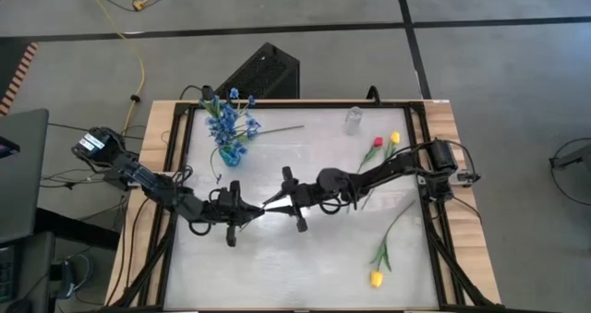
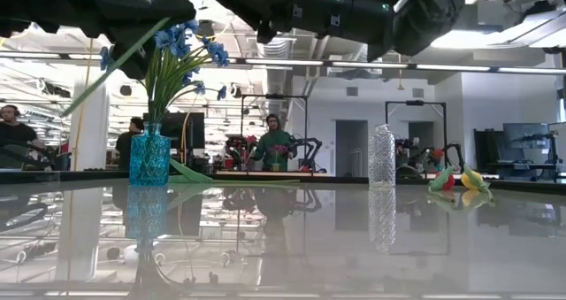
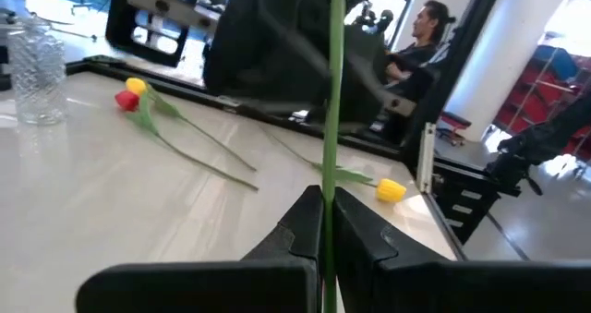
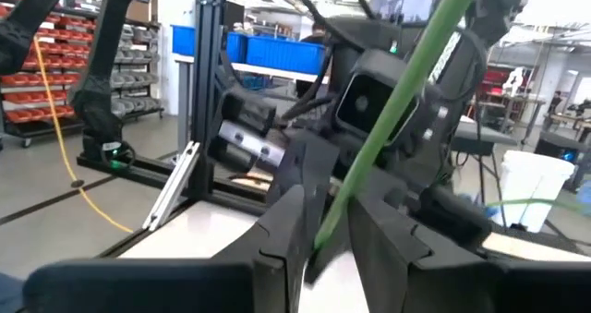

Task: Sort flowers into vase by color
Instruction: Put the black tulip flower into the blue vase

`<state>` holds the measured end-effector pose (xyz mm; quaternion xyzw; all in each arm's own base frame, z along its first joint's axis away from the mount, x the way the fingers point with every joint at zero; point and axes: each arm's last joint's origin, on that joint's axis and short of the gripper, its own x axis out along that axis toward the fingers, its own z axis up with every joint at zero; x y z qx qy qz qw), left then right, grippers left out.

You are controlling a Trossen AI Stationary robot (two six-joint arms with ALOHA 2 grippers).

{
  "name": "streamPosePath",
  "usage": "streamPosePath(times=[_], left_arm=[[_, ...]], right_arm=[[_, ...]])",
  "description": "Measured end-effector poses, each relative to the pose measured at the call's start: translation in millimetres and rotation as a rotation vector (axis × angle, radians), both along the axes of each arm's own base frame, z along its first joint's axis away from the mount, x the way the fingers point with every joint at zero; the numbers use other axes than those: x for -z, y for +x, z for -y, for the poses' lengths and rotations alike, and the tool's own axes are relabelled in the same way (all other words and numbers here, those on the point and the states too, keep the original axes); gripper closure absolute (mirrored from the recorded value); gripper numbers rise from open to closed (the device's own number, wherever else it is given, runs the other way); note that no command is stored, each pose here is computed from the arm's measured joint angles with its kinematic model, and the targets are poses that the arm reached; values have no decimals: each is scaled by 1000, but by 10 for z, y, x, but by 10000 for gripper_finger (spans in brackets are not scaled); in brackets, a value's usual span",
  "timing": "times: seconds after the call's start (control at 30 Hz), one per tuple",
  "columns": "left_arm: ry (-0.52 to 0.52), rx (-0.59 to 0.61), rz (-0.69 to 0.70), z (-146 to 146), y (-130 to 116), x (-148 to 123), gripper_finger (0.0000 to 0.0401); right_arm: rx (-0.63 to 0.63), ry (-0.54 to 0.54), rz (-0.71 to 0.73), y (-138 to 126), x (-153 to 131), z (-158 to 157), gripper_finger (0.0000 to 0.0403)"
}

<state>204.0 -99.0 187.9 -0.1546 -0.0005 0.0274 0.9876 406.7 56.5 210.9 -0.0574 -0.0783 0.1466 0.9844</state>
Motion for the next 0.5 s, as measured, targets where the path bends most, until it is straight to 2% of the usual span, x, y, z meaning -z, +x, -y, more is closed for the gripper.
streamPosePath(times=[0.5], left_arm=[[43, -25, 7, -25, 11, -10, 401]], right_arm=[[-2, 7, -8, 28, -32, -5, 294]])
